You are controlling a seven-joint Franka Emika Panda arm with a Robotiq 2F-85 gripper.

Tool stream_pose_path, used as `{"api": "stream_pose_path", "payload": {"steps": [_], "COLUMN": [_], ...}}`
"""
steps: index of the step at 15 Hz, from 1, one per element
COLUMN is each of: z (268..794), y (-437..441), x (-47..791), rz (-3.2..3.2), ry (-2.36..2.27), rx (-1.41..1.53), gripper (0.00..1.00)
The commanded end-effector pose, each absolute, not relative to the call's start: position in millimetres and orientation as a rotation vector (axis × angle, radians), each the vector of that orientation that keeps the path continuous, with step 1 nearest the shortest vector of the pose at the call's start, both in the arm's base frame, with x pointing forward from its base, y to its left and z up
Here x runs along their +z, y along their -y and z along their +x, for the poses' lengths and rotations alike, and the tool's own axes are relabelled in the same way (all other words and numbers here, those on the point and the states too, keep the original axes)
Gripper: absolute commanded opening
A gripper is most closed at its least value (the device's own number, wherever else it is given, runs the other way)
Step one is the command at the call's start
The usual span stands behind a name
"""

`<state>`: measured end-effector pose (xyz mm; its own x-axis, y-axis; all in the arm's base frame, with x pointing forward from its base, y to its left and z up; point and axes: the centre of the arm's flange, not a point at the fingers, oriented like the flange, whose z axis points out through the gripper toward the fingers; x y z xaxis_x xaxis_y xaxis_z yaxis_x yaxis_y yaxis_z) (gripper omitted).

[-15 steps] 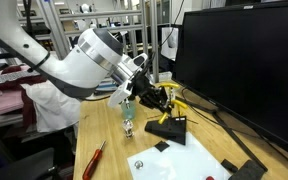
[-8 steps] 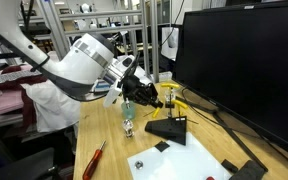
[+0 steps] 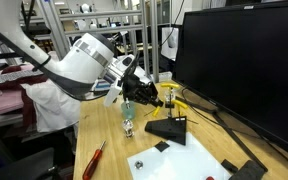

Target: Put the yellow object that's closest to the black rack in it

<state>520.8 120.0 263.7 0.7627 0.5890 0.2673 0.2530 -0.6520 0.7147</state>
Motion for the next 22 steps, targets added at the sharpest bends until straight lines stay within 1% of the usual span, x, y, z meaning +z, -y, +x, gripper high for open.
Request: {"api": "stream_pose_path", "payload": {"steps": [1, 6, 12, 22], "z": [527.9, 533.7, 537.4, 550.3], "y": [-128.1, -155.4, -172.0, -188.3], "x": [275.9, 278.7, 242.6, 215.1], "rz": [2.103, 1.92, 1.774, 1.686], "ry": [-0.7, -0.797, -0.888, -0.951], "rx": [0.66, 0.674, 0.624, 0.618], "gripper": [0.05, 0.05, 0.05, 0.05]}}
